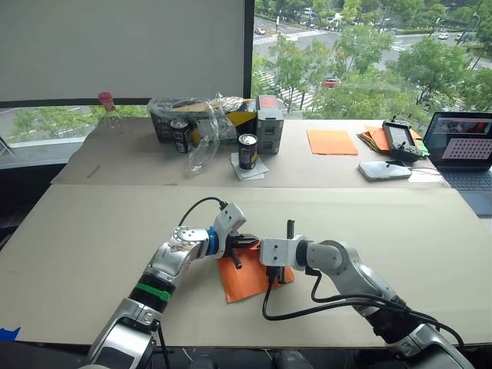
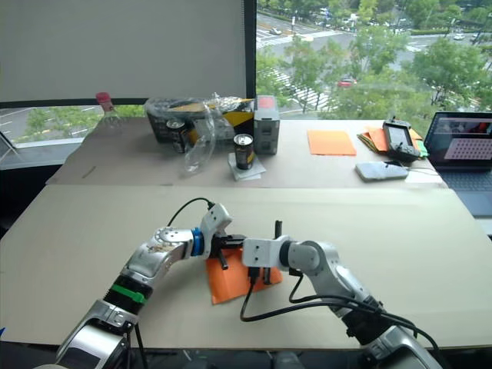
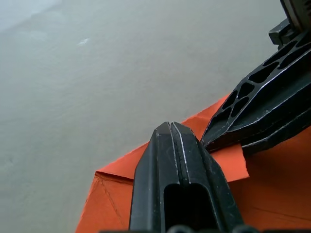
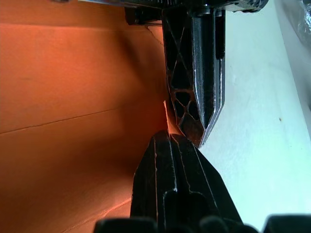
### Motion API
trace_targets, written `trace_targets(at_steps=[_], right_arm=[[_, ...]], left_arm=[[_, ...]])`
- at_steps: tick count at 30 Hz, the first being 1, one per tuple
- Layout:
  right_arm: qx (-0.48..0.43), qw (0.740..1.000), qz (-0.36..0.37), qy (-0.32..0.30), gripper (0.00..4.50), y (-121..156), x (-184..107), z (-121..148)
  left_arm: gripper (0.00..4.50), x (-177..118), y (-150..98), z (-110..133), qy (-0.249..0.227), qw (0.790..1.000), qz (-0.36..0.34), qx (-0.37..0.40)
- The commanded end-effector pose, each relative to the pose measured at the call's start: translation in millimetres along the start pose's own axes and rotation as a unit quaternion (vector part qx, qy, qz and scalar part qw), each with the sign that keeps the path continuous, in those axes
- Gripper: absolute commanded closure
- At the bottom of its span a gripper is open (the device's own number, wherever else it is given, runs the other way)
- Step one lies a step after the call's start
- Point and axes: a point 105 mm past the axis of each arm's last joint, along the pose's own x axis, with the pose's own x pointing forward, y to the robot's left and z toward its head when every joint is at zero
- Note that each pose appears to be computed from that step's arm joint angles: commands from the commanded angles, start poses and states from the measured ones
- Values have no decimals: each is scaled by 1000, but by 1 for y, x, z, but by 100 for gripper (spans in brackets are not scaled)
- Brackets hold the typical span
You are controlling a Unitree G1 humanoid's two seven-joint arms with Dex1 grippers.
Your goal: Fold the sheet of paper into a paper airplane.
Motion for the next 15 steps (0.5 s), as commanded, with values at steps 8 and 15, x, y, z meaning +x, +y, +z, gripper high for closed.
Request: trace_targets(at_steps=[8, 15], right_arm=[[51, 999, -17, 3, 230, -10, -33, -2], [184, 978, -85, -58, 315, -43, -54, 9]], left_arm=[[450, 2, -3, -27, 34, 999, -4, -23], [450, 3, -7, -29, 29, 999, -6, -32]])
